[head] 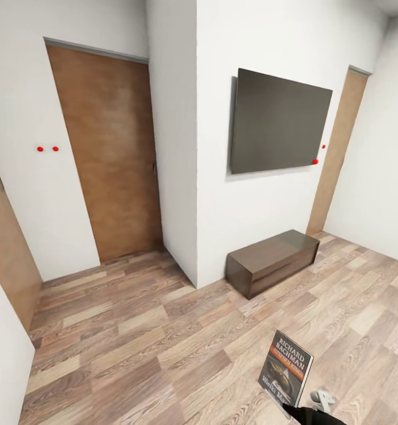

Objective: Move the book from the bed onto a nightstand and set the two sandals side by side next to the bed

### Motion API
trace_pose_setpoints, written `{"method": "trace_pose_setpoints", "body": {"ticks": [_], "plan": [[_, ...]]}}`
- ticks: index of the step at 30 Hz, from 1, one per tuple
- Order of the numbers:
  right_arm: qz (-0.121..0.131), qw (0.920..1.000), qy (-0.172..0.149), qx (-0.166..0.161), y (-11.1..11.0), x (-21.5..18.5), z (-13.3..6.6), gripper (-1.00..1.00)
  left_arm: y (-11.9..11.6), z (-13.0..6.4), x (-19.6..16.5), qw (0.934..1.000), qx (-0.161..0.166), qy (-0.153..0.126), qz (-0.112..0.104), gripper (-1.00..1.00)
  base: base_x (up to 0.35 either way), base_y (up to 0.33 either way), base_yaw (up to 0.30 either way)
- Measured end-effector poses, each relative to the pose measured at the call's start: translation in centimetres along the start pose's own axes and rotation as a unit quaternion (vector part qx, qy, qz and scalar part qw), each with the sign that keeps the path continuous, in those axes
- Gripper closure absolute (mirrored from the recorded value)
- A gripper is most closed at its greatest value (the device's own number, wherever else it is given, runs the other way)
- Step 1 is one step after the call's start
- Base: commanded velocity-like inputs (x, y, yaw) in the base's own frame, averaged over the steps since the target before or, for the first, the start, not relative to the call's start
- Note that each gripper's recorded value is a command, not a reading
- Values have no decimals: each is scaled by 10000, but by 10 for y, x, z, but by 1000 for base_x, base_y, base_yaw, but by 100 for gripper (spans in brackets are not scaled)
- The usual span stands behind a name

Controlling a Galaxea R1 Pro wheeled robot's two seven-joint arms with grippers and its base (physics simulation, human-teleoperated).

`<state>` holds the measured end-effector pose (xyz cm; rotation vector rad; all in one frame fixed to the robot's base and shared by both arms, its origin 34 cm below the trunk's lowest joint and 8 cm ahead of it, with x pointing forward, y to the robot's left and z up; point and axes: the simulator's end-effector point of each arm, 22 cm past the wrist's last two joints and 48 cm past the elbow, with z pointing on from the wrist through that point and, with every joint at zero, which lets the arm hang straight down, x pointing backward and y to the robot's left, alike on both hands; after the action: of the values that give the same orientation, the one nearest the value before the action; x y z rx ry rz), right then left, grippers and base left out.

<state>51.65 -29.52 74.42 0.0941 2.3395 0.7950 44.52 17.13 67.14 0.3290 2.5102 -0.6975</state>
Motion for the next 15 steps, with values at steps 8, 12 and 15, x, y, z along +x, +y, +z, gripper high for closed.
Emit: {"method": "trace_pose_setpoints", "body": {"ticks": [8, 12, 15], "plan": [[-4, 10000, 3, 6, 0, 0, 0, 100, 0, 0, 0, 10000, 1, 1, 1, -100, 0, 0, -283], [-6, 10000, 7, 11, 0, 0, 0, 100, 0, 0, 0, 10000, 0, -1, -2, -100, 0, 0, -283], [-9, 10000, 11, 14, -1, 1, 0, 100, 0, 0, 0, 10000, 1, 1, 1, -100, 0, 0, -282]]}}
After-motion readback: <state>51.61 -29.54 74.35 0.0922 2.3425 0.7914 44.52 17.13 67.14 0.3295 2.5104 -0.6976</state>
